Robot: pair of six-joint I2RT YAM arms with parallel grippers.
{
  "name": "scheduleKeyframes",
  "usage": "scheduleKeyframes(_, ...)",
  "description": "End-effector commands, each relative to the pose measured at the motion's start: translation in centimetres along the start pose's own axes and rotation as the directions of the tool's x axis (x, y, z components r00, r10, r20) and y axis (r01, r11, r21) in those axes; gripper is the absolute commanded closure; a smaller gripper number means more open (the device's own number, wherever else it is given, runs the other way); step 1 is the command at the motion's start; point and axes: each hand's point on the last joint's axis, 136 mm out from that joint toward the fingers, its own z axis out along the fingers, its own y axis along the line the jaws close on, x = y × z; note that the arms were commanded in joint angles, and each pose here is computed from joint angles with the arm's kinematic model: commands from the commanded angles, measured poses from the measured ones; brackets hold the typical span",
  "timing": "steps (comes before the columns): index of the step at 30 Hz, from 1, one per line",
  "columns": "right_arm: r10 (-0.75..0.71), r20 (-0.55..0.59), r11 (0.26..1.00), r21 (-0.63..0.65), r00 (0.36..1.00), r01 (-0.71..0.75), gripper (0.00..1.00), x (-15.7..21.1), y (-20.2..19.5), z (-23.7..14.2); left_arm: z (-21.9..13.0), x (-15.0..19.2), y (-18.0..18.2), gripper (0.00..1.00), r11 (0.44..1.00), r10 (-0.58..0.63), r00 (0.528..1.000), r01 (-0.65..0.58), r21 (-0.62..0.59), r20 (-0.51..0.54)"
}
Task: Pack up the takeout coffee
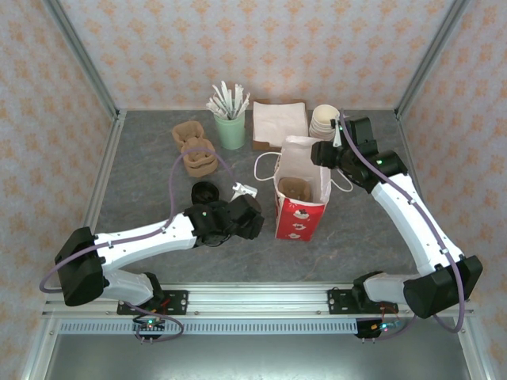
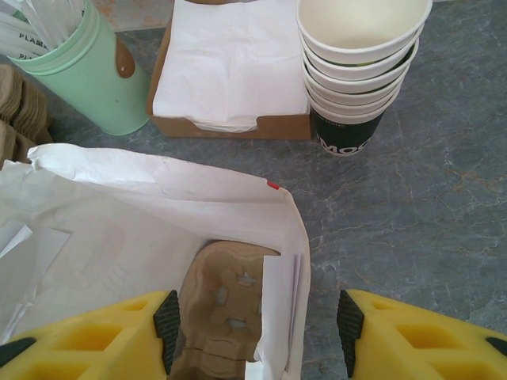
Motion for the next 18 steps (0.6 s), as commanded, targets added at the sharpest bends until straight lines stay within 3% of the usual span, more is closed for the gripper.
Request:
scheduleKeyframes(1, -0.003, 0.020, 1.000, 0.013, 1.000, 0.003, 0.43, -0.8, -0.3, -1.0, 0.0, -0.2, 0.5, 0.17, 0.999, -0.017, 1.000, 0.018, -0.037, 0.007)
scheduleKeyframes(18, -0.005, 0.012, 1.000, 0.017, 1.000, 0.005, 0.43, -0.7, -0.4, -1.1, 1.1, 0.6, 0.3, 0.19, 0.998, -0.010, 0.999, 0.007, -0.069, -0.052)
